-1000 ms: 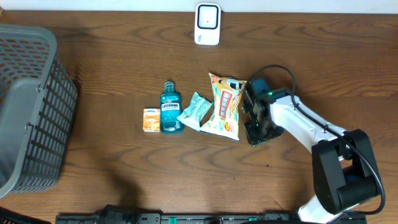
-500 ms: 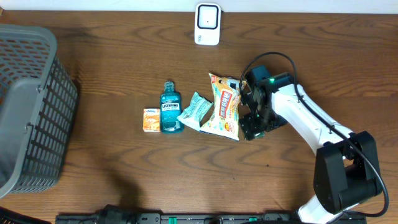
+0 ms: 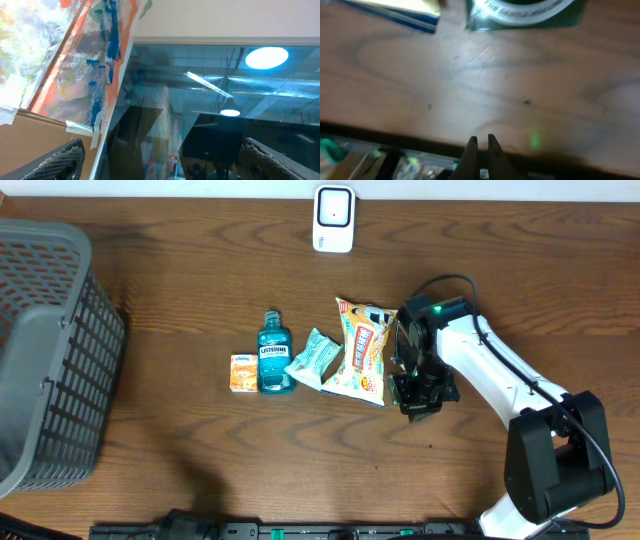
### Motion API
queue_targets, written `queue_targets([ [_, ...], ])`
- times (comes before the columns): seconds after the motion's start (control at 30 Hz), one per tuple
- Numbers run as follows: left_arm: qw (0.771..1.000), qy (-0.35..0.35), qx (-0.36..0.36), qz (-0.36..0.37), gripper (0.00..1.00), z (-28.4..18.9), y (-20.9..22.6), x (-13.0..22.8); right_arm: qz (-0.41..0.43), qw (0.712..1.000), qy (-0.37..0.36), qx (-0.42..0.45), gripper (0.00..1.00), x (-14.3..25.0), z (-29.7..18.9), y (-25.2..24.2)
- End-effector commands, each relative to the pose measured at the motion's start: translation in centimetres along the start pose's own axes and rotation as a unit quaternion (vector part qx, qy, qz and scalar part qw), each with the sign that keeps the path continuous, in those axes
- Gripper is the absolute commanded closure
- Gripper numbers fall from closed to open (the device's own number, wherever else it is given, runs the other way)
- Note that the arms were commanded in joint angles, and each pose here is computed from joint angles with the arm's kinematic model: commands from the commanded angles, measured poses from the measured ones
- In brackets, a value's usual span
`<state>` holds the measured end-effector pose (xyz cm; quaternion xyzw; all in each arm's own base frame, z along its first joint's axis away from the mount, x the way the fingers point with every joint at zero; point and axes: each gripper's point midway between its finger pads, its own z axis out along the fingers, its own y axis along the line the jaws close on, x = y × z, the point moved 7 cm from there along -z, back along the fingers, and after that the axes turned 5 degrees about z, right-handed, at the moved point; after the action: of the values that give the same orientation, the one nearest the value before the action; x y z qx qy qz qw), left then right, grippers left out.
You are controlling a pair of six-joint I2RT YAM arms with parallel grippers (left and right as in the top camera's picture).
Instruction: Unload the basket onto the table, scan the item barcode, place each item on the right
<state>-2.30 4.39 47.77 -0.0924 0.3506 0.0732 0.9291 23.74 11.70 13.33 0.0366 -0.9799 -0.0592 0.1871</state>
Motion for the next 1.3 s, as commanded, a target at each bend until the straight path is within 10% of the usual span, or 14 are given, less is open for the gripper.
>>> queue_targets([
  [0.0,1.000,-0.004,-0.006,0.009,0.02,-0.2,0.2,-0.3,0.016,0.997,0.028,-0.072,0.99,1.3,-1.1,1.2],
  [0.2,1.000,-0.004,-0.006,0.009,0.02,-0.2,0.2,-0.2,0.011,0.997,0.046,-0.053,0.99,5.8,-3.6,0.2],
  [0.33,1.000,-0.002,-0.006,0.009,0.02,-0.2,0.2,-0.2,0.222,0.973,-0.057,0.027,0.99,8.6,-6.2,-2.2],
  [0.37,1.000,-0.003,-0.006,0.009,0.02,-0.2,0.2,-0.2,0.325,0.939,-0.110,0.026,0.84,9.6,-7.0,-2.9],
  [0.4,1.000,-0.003,-0.006,0.009,0.02,-0.2,0.2,-0.2,0.445,0.879,-0.172,-0.004,0.47,10.3,-7.9,-3.5],
  [0.5,1.000,-0.003,-0.006,0.009,0.02,-0.2,0.2,-0.2,0.545,0.796,-0.242,-0.105,0.01,10.6,-9.1,-3.5],
  [0.7,1.000,-0.002,-0.006,0.009,0.03,-0.2,0.2,-0.2,0.532,0.773,-0.314,-0.142,0.01,8.2,-9.9,-3.5],
  [1.27,1.000,-0.001,-0.006,0.010,0.02,-0.2,0.2,-0.1,0.609,0.779,-0.126,-0.083,0.01,-4.8,2.6,-1.2],
])
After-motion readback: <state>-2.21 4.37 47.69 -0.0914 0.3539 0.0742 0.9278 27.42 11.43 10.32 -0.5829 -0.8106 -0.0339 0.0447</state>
